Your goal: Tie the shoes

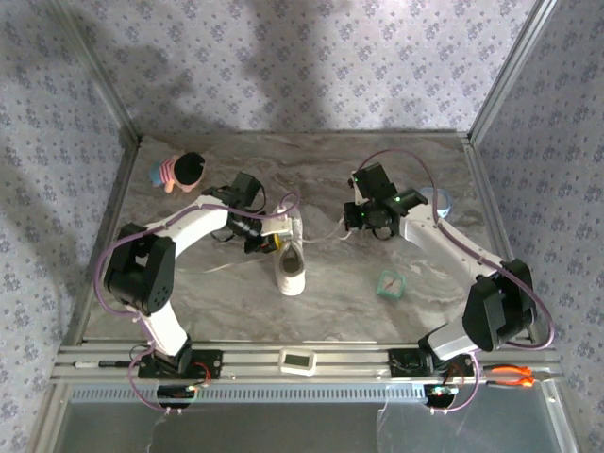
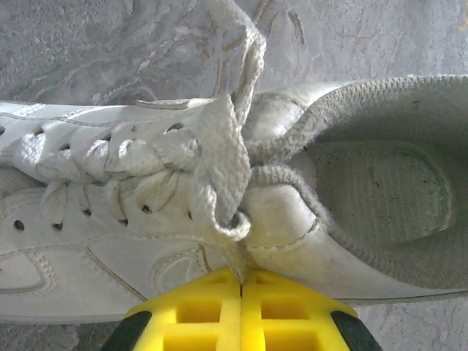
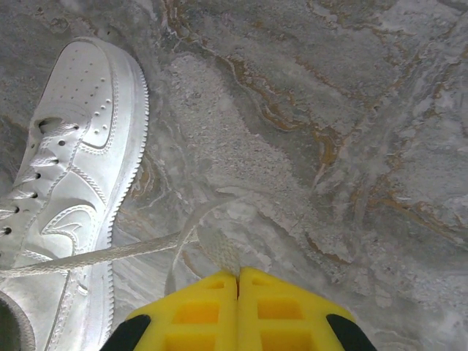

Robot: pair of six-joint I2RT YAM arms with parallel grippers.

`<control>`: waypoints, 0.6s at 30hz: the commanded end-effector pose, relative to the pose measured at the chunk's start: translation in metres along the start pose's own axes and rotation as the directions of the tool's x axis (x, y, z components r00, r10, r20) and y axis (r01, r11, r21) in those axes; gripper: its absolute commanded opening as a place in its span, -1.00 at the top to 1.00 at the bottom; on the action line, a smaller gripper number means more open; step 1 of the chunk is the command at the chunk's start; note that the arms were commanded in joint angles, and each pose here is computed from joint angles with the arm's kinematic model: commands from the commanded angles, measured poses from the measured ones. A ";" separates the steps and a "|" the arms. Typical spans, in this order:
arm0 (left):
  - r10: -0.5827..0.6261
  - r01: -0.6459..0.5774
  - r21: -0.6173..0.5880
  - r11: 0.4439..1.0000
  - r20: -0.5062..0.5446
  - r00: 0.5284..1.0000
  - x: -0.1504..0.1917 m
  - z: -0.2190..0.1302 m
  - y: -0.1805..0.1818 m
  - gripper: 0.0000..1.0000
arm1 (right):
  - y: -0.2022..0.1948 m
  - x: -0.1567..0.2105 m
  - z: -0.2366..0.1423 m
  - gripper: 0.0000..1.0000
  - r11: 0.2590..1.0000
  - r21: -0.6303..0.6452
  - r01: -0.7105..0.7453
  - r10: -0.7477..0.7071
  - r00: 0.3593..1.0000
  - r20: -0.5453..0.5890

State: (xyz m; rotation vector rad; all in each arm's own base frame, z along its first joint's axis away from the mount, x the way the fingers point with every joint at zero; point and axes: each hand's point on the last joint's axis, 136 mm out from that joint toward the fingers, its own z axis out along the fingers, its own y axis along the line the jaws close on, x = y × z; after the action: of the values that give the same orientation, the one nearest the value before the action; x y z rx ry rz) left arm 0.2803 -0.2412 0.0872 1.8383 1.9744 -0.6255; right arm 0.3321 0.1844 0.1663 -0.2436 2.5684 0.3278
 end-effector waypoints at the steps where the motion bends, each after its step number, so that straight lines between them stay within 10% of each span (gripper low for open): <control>1: 0.011 -0.012 0.021 1.000 0.037 0.999 -0.005 -0.015 -0.013 1.00 | -0.014 -0.014 -0.026 1.00 0.999 0.043 0.003 -0.005 0.998 0.060; 18: -0.209 0.199 -0.103 0.975 -0.104 0.972 0.042 -0.045 -0.020 1.00 | -0.086 0.004 -0.038 1.00 0.976 0.207 -0.070 0.062 0.997 0.045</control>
State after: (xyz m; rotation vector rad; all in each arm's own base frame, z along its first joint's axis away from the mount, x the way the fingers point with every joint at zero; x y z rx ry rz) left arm 0.2702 -0.1976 0.1069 1.6776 2.1519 -0.5244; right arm 0.3367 0.1144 0.1947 -0.0975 2.5017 0.2035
